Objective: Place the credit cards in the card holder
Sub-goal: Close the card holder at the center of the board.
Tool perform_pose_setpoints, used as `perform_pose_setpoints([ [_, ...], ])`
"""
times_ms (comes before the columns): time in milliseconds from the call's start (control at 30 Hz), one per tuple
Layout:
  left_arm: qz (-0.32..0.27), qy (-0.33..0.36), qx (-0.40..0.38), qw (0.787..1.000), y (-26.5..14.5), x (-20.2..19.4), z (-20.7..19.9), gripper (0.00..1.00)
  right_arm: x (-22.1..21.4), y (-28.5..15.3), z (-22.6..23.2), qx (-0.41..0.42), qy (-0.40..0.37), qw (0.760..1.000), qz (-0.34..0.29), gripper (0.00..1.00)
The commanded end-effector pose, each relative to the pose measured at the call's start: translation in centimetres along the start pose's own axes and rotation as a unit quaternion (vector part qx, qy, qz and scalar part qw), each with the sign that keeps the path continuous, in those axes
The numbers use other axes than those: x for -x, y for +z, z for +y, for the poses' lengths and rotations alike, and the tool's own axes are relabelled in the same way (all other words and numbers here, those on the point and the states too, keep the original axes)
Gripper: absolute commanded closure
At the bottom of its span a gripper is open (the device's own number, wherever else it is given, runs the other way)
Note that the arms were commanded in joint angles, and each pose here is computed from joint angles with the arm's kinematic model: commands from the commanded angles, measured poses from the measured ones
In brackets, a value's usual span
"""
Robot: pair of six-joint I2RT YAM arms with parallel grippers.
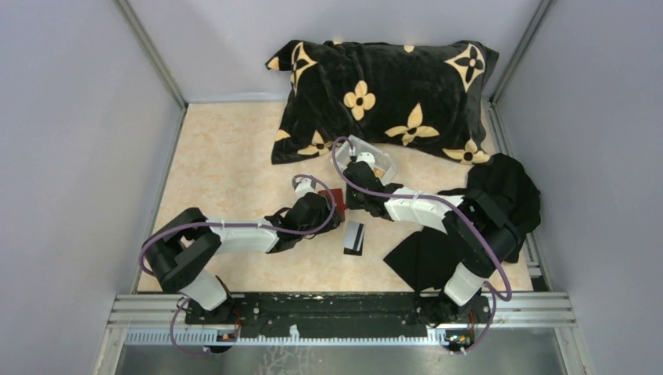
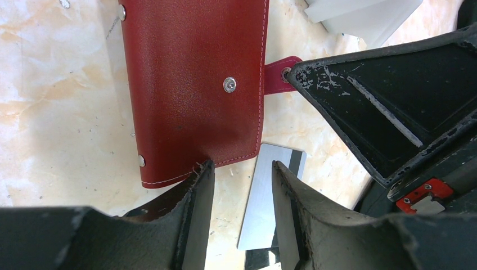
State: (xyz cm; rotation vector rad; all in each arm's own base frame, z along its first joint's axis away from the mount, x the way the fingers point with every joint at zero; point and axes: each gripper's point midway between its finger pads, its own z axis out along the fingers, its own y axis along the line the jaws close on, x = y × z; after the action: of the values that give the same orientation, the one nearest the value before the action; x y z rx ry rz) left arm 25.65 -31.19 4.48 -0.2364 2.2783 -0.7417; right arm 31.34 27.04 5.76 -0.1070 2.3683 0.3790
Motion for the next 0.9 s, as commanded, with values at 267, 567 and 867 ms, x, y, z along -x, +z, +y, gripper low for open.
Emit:
perform_pose_setpoints([
  [267,-0.056,0.005,-0.019,0.998,-1.9,3.8,-2.5,0.44,2.9,-0.4,1.8,0.017,-0.007,0.999,-0.035,1.0],
  [567,-0.107,0.011,-0.005,0.994,-3.7,6.3,-1.9,0.43,2.9,-0.5,2.0,0.019,-0.012,0.999,-0.035,1.0],
  [867,-0.14,0.054,0.094,0.984,-3.6,7.4,2.9,0.82,3.5,-0.9,2.8,0.022,-0.028,0.998,-0.042,1.0],
])
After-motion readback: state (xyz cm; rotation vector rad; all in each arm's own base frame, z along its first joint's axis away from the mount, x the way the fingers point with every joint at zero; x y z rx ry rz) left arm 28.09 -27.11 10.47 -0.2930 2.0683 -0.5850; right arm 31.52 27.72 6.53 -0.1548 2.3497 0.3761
